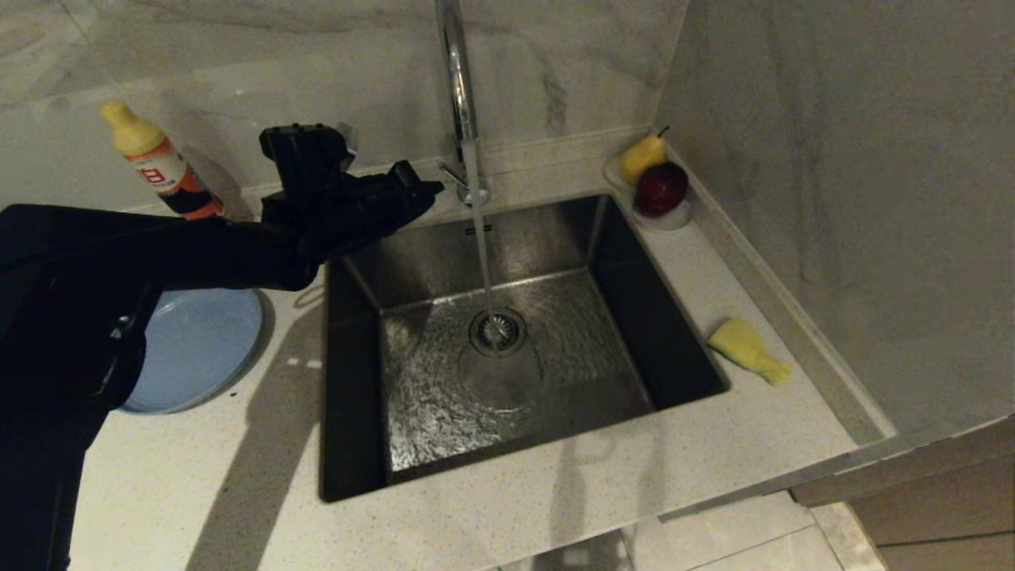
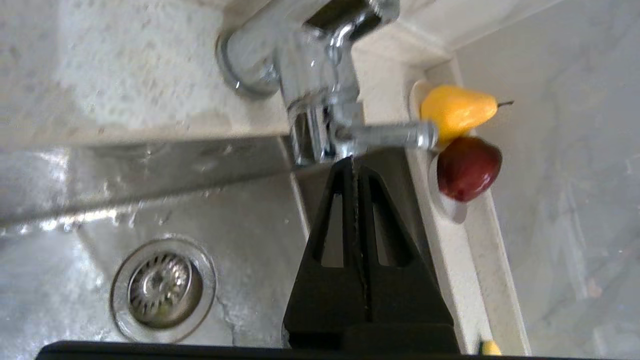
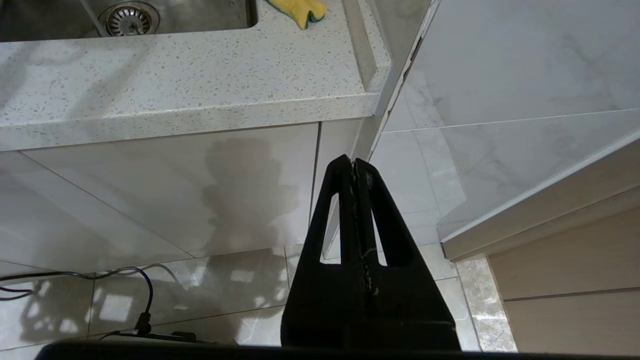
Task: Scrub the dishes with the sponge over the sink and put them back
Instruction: Turn off the faucet
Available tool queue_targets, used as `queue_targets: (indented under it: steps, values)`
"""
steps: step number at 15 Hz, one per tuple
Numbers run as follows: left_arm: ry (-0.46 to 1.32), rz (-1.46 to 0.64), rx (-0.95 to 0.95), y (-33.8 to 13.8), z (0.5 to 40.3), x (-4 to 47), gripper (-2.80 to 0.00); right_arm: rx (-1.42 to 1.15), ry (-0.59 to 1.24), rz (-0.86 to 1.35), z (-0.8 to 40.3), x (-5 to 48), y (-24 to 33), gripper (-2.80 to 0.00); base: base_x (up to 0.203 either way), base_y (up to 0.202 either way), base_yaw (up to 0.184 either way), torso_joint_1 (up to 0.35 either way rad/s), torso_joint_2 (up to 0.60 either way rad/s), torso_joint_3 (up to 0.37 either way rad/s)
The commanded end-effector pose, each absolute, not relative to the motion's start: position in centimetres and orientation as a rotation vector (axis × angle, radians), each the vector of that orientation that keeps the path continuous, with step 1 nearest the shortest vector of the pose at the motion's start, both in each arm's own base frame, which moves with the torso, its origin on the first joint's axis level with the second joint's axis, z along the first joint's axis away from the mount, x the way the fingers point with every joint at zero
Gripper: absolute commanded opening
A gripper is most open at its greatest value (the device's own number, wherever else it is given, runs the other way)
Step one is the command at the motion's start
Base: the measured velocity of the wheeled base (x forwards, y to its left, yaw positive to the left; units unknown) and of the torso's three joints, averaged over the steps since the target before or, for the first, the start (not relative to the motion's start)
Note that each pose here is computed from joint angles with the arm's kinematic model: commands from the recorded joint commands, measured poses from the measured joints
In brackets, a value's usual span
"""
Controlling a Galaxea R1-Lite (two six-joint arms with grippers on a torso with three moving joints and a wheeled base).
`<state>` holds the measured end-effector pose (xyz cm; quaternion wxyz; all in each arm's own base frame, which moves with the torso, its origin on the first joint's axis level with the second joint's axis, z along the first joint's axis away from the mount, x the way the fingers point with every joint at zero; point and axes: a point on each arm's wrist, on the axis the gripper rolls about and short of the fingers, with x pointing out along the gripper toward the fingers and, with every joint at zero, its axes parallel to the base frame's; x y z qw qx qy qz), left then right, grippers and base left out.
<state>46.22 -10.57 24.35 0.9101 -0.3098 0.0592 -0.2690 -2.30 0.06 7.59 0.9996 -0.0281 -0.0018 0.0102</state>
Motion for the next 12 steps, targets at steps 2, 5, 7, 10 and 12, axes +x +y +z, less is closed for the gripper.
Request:
queue_targets:
  steps: [2,5,7,10,12]
  values:
    - [0.116,-0.572,-0.642,-10.44,25.31,45.16,-2.8,-0.057,-0.002,0.021,7.59,-2.29,0.06,-2.8,0.0,0.0,0.0,0.0,0.0,0.0]
    - [0.116,-0.587,-0.651,-10.64,25.58,44.99,-2.8,-0.057,-0.002,0.021,7.59,-2.29,0.06,-2.8,0.0,0.0,0.0,0.0,0.0,0.0]
    - [0.124,-0.607,-0.658,-10.74,25.65,44.94,-2.8,-0.057,-0.002,0.021,7.59,-2.29,0.06,-2.8,0.0,0.0,0.0,0.0,0.0,0.0]
    - [0.125,-0.615,-0.664,-10.9,25.29,45.3,-2.8,-0.057,-0.002,0.021,7.59,-2.29,0.06,-2.8,0.0,0.0,0.0,0.0,0.0,0.0]
    - [0.113,-0.614,-0.665,-11.39,24.79,45.76,-2.8,-0.057,-0.002,0.021,7.59,-2.29,0.06,-2.8,0.0,0.0,0.0,0.0,0.0,0.0]
